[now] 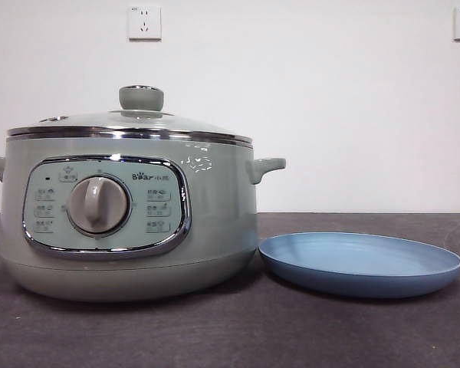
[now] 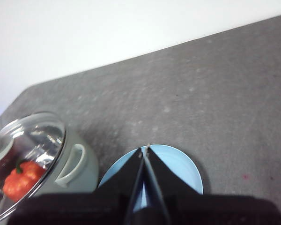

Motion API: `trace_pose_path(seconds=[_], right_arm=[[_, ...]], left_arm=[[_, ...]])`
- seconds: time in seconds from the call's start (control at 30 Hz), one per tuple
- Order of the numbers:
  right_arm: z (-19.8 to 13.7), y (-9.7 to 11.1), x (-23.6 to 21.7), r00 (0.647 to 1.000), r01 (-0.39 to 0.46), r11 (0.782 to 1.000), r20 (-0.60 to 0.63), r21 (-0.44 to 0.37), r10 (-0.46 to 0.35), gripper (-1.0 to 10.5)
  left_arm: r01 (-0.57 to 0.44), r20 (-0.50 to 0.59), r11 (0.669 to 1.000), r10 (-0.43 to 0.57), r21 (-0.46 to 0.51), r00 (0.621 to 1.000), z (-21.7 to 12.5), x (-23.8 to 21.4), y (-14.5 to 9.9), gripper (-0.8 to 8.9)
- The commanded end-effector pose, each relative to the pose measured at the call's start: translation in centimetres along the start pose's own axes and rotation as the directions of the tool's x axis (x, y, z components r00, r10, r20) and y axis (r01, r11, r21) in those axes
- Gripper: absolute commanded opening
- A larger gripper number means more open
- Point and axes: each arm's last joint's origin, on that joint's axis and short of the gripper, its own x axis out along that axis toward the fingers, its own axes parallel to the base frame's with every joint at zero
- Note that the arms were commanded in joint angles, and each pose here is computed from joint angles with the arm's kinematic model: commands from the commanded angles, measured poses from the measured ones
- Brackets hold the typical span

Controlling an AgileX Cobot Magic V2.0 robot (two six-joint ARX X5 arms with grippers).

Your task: Take the pumpkin out from the steamer,put the pumpkin in the blue plate,close the lid

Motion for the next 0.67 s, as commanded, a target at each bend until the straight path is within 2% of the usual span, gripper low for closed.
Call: trace_pose_path(seconds=[0.03, 0.17, 0.33, 0.4, 0.5, 0.57, 0.63, 0.67], right_arm=[[1.6, 0.5, 0.1, 0.998, -0.047, 0.994, -0.036, -0.095, 0.044, 0.0], [3.7, 1.2, 0.6, 0.982, -0.148, 0.980, -0.140, -0.132, 0.129, 0.0], [5.7, 1.9, 1.3, 0.937, -0.274, 0.952, -0.261, -0.136, 0.232, 0.1], [6.4, 2.1, 1.5, 0.920, -0.309, 0.943, -0.290, -0.121, 0.264, 0.9], [7.1, 2.2, 2.0, 0.915, -0.311, 0.944, -0.303, -0.111, 0.266, 3.3], [7.3, 2.2, 2.2, 0.915, -0.310, 0.945, -0.304, -0.107, 0.266, 4.1], [7.3, 2.2, 2.3, 0.913, -0.308, 0.946, -0.309, -0.097, 0.265, 4.2], [7.3, 2.1, 2.4, 0.913, -0.307, 0.947, -0.311, -0.095, 0.264, 4.2]], left_arm=[[0.073, -0.011, 0.997, -0.073, 0.030, 0.997, 1.6, 0.1, -0.5, -0.08], [0.183, -0.059, 0.983, -0.182, 0.015, 0.982, 3.8, 0.8, -1.0, -0.08], [0.296, -0.137, 0.955, -0.296, -0.015, 0.945, 5.6, 1.7, -1.4, -0.08], [0.319, -0.166, 0.948, -0.316, -0.005, 0.934, 6.2, 2.1, -1.5, -0.03], [0.350, -0.188, 0.937, -0.343, 0.001, 0.920, 6.7, 2.7, -1.9, 0.11], [0.361, -0.192, 0.933, -0.353, 0.005, 0.916, 7.0, 2.9, -2.1, 1.21], [0.361, -0.192, 0.933, -0.355, -0.008, 0.915, 7.2, 3.3, -2.2, 3.55], [0.350, -0.189, 0.937, -0.347, -0.017, 0.919, 7.2, 3.4, -2.3, 4.25]])
